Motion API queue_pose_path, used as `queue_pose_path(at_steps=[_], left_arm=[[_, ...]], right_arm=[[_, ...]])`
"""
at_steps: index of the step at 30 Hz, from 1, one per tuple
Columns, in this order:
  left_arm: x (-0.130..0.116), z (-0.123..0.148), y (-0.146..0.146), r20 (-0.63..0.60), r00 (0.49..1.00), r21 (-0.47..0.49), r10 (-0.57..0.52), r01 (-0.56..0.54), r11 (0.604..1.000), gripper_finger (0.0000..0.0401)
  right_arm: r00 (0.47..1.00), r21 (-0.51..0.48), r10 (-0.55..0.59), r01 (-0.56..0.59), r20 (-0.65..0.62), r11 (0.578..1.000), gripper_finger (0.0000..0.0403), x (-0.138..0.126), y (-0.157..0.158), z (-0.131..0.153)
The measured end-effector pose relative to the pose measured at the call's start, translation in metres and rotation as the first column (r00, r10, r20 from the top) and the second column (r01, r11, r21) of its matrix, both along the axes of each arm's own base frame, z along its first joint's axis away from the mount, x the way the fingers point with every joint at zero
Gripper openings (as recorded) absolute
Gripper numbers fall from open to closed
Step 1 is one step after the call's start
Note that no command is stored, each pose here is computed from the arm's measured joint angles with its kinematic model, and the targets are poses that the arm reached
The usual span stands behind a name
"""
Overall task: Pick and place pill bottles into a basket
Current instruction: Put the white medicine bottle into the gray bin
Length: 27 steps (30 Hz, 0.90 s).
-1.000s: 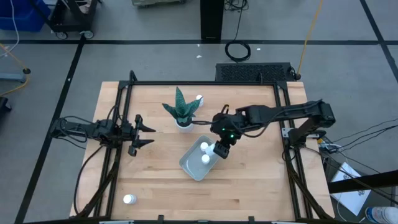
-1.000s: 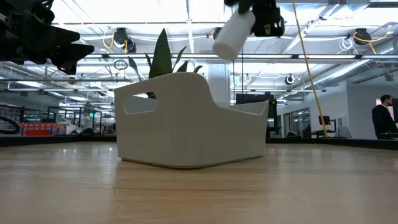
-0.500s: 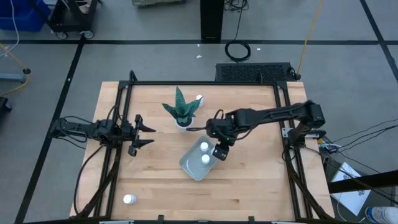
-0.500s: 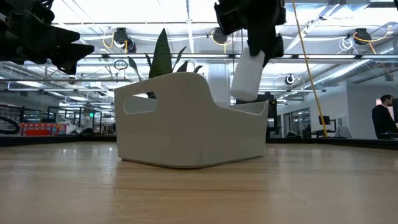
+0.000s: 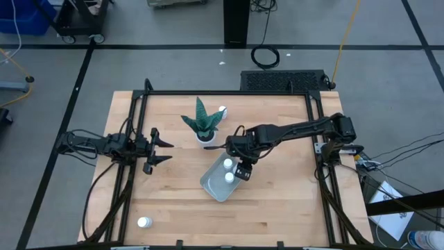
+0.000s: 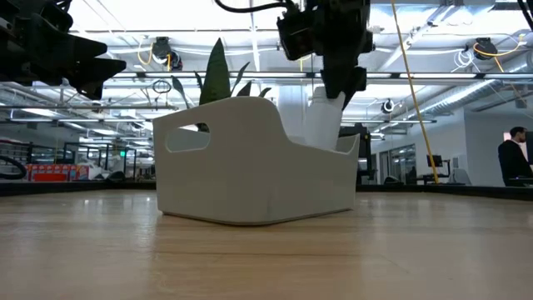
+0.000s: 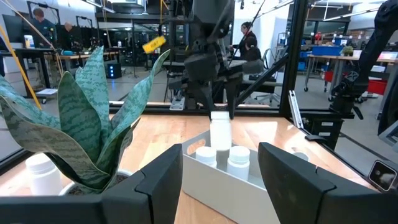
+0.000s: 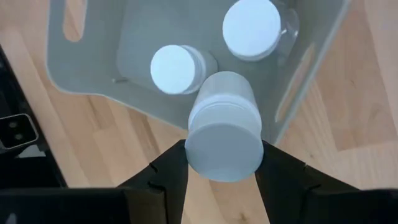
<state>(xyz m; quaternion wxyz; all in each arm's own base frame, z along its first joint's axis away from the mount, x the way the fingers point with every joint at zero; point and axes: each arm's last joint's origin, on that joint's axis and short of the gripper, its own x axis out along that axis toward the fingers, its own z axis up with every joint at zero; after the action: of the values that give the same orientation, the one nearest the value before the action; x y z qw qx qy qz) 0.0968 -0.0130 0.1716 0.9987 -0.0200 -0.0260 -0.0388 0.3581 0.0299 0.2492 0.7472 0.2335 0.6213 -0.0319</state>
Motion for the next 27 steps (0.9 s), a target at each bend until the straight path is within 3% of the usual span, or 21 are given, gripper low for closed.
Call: queue_pose_path(at_steps=[17, 27], left_arm=[[0.000, 0.000, 0.000, -0.002, 1.000, 0.000, 0.000, 0.000, 1.000, 0.0214], [0.000, 0.000, 0.000, -0.001, 1.000, 0.000, 0.000, 0.000, 1.000, 0.0214]], right_arm=[[0.994, -0.002, 0.044, -0.044, -0.095, 0.999, 0.0154, 0.011, 0.002, -0.034], [0.996, -0.030, 0.040, -0.042, -0.086, 0.999, 0.0158, 0.012, 0.002, -0.033]])
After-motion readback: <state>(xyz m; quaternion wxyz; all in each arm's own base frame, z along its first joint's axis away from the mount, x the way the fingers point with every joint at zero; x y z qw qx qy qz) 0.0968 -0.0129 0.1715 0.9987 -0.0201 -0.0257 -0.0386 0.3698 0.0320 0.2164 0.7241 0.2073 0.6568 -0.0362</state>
